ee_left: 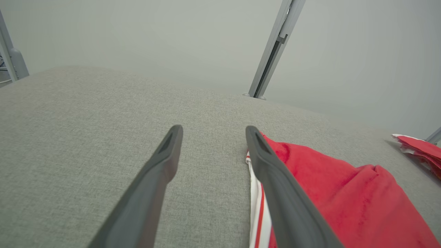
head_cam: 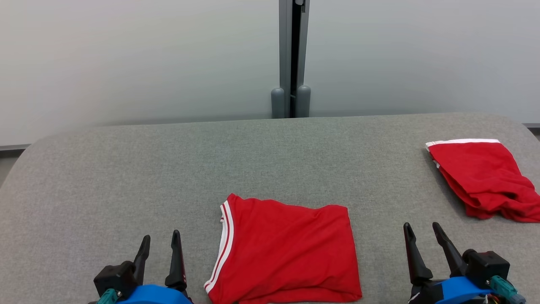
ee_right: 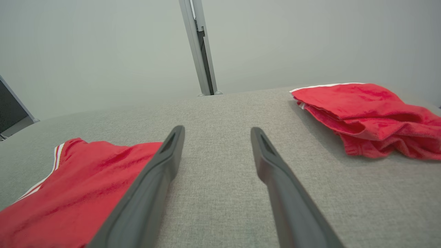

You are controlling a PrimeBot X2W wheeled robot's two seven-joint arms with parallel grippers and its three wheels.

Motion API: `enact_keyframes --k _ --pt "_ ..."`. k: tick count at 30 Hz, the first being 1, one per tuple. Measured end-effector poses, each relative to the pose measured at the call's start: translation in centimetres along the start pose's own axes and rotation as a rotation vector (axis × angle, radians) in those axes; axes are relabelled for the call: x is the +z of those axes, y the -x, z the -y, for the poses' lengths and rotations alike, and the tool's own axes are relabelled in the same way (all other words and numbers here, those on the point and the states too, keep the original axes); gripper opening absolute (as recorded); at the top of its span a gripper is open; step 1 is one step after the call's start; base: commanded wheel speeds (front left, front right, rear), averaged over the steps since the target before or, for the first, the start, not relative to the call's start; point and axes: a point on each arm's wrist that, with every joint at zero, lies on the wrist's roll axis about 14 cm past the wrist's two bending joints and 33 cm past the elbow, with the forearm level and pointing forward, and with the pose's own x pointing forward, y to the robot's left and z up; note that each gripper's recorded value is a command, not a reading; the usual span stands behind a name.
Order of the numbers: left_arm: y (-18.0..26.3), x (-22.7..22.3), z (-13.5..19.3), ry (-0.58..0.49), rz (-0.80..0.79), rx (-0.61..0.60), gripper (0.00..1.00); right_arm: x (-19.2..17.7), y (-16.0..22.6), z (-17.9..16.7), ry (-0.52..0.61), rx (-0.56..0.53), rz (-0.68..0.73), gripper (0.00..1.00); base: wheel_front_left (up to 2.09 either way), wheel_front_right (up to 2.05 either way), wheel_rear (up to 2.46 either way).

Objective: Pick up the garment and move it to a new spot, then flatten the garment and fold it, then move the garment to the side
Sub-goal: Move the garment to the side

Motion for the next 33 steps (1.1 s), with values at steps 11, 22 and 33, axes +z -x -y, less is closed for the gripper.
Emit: enact_keyframes --k 11,22,33 --pt "0.0 -0.1 -0.5 -0.003 -0.002 0.013 1.00 -0.9 -1.0 -1.5 0.042 0.051 -0.068 1.00 0.00 0.00 0.00" --pt "0.5 0.1 -2.8 0.000 0.005 0.086 1.00 -6.2 -2.5 -4.7 0.124 0.155 -0.444 1.00 0.00 0.00 0.00" --pt "0.4 -1.0 -5.3 0.013 -0.029 0.162 1.00 -10.9 -3.3 -7.1 0.070 0.223 -0.676 0.00 0.00 0.00 0.00"
